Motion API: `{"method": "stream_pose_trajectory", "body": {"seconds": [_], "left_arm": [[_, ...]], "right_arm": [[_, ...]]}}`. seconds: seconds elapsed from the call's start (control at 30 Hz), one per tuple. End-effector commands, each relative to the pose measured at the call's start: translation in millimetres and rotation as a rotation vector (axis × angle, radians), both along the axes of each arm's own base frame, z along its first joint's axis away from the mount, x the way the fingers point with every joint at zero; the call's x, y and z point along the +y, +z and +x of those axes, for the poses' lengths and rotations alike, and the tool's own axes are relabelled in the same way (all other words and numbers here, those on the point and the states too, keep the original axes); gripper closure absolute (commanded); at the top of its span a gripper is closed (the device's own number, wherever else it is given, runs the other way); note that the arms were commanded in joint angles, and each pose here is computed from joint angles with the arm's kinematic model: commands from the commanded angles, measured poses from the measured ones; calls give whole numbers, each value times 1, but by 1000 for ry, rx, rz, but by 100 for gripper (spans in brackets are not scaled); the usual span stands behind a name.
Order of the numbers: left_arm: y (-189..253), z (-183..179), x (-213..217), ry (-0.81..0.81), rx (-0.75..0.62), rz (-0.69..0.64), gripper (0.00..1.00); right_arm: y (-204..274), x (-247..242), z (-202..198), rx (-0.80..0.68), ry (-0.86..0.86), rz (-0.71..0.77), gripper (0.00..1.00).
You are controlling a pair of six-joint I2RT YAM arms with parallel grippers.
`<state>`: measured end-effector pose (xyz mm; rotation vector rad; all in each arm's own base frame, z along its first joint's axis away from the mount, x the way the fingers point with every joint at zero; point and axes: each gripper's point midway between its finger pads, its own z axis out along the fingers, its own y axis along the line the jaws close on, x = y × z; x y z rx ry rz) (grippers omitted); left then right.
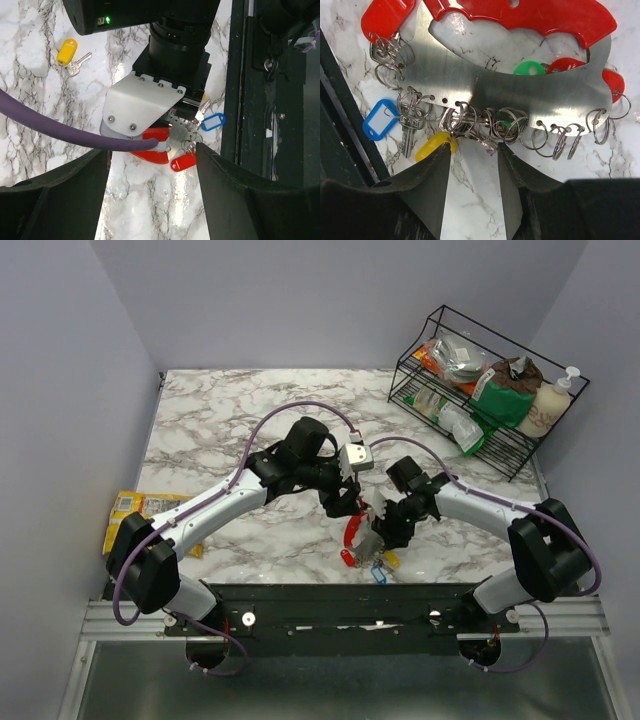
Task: Remove the keys from the keyring
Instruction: Remove the key from the keyring.
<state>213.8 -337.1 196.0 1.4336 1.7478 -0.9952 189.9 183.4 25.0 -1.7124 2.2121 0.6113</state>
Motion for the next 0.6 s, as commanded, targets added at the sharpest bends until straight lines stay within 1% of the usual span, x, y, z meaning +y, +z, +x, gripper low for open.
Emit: {"method": "stream_pose_trajectory", "body": {"seconds": [0.0,0.07,0.1,0.33,0.47,0.57], "left_arm": [[1,0,3,13,-27,1,23],[-1,0,3,13,-26,2,23],[-1,0,3,12,-27,3,23],[1,1,3,18,-31,-1,23],[0,0,4,16,-30,0,23],[0,0,3,16,-28,-2,23]], "right_arm": [[-1,2,22,-106,-44,-19,49],[6,2,33,-165,-64,-12,49],[7,3,34,-169,-66,-11,49],[7,3,42,-158,-92,-13,48],[13,8,47,-150,-103,15,48],[16,16,42,-113,-82,44,47]]}}
